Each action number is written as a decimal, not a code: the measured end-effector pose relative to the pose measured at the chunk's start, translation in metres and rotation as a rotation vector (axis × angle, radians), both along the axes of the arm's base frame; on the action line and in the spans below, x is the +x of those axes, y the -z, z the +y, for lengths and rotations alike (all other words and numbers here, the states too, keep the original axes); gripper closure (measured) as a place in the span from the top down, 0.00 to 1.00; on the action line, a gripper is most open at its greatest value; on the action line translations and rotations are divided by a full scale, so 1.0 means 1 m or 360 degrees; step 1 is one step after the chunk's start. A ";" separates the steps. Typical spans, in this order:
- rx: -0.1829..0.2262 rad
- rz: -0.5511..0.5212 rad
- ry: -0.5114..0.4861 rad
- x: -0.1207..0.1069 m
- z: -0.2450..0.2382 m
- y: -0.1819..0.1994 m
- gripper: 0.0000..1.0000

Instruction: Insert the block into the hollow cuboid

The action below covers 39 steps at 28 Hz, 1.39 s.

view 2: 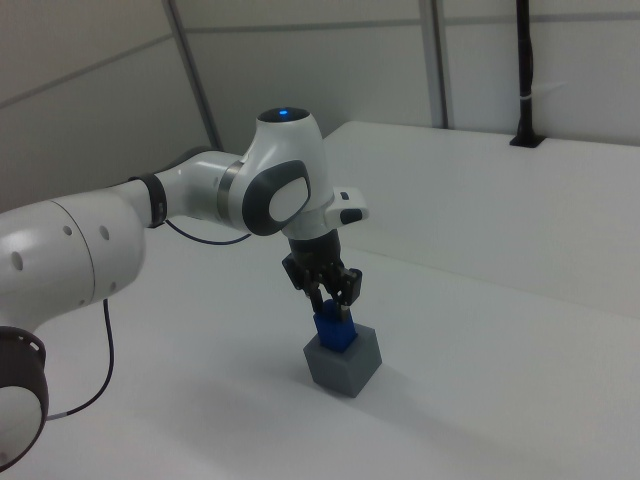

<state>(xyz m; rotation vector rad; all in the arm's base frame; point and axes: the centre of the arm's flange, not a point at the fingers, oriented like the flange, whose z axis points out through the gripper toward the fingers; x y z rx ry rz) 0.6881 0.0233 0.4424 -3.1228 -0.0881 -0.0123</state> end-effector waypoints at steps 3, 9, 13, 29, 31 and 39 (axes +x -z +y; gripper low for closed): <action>0.0000 -0.0001 0.0000 0.000 0.000 0.000 0.56; -0.0001 -0.0008 -0.0001 0.001 0.000 -0.001 0.78; 0.0000 -0.0030 -0.0001 0.001 0.000 -0.009 0.92; -0.0113 -0.0052 0.0086 -0.095 -0.016 -0.136 1.00; -0.0129 -0.0026 0.0085 -0.110 -0.017 -0.146 1.00; -0.0146 -0.0002 0.0064 -0.135 -0.021 -0.161 1.00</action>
